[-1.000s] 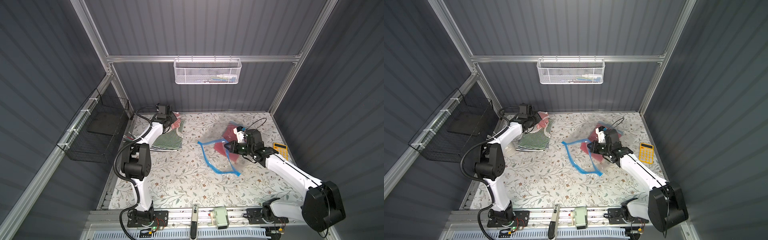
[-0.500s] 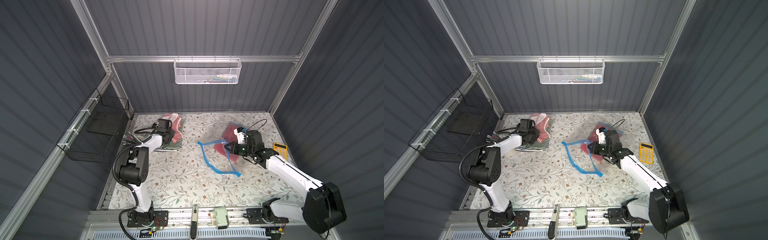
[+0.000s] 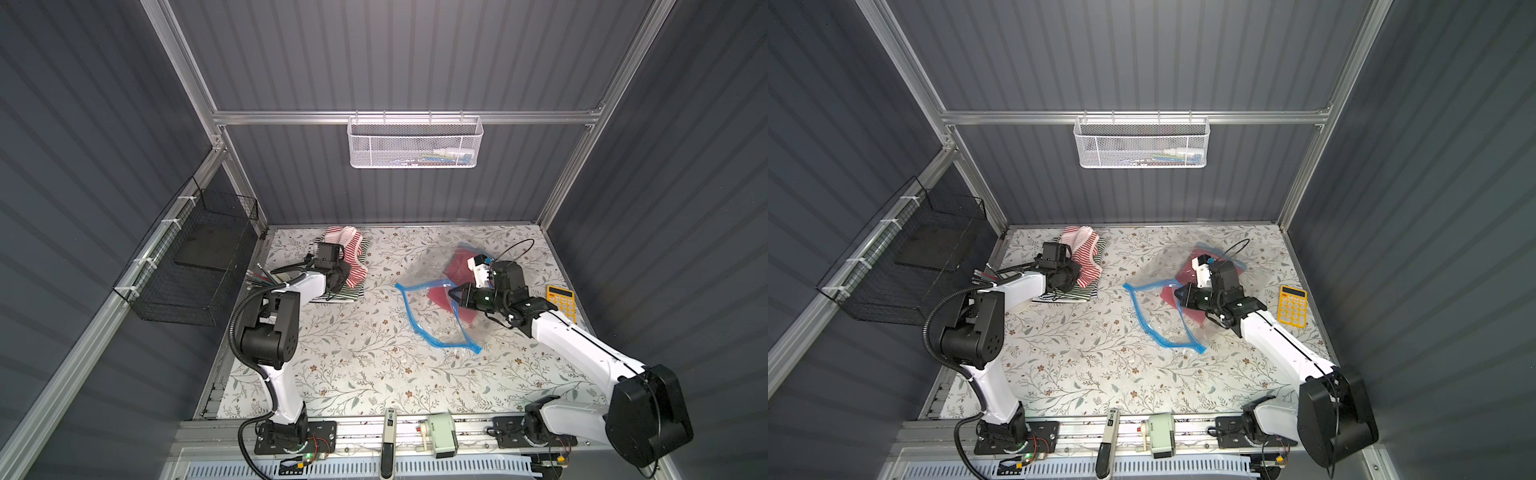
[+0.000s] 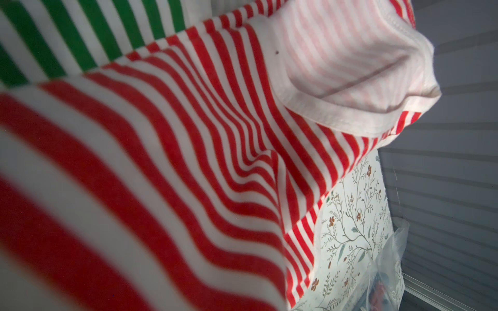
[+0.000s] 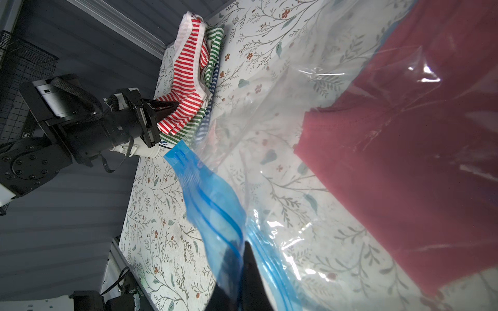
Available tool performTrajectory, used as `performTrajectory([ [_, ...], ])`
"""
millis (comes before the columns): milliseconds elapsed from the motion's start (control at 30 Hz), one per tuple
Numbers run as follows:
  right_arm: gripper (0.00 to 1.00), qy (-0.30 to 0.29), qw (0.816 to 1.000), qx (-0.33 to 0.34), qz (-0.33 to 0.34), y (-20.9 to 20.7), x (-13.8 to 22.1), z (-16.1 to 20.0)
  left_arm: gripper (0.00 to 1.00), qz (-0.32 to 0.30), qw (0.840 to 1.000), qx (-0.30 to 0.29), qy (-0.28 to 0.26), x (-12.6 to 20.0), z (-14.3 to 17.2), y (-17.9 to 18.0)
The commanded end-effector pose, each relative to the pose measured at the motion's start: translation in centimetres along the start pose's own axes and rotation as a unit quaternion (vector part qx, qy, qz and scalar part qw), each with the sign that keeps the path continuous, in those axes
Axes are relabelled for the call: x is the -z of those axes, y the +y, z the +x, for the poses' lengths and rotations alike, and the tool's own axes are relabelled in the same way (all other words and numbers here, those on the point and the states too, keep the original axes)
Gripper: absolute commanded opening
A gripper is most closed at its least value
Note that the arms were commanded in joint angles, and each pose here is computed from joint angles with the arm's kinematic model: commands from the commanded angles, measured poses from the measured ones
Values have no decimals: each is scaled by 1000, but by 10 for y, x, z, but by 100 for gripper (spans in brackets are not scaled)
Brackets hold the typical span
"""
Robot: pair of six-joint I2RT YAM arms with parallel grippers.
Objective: Take the tank top out of the vacuum bag
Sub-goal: Place the tank top on the tank top.
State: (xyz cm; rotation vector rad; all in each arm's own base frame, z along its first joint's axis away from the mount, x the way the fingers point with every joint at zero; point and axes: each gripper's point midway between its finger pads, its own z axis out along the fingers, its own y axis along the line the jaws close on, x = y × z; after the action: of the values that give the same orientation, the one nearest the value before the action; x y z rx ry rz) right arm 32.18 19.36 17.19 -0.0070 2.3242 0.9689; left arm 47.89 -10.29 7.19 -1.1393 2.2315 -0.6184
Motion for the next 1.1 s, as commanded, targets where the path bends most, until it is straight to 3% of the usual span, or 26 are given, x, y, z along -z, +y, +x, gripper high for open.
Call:
performTrajectory([
  [0,0,-9,1000,2,-11,5,4,-1,10,-28,1000,-7,-7,11,-1,16],
  [200,0,-11,1000,3,-10,6,7,0,24,-38,999,-23,2,13,2,20],
  [567,0,-11,1000,-5,-21,11,4,1,62,-35,999,-37,19,45,11,26],
  [867,0,-12,1000,-7,-25,13,0,1,63,-90,986,-141,30,86,26,42],
  [1067,0,-6,999,-7,-32,17,-3,4,63,-135,956,-258,-27,109,-10,30],
])
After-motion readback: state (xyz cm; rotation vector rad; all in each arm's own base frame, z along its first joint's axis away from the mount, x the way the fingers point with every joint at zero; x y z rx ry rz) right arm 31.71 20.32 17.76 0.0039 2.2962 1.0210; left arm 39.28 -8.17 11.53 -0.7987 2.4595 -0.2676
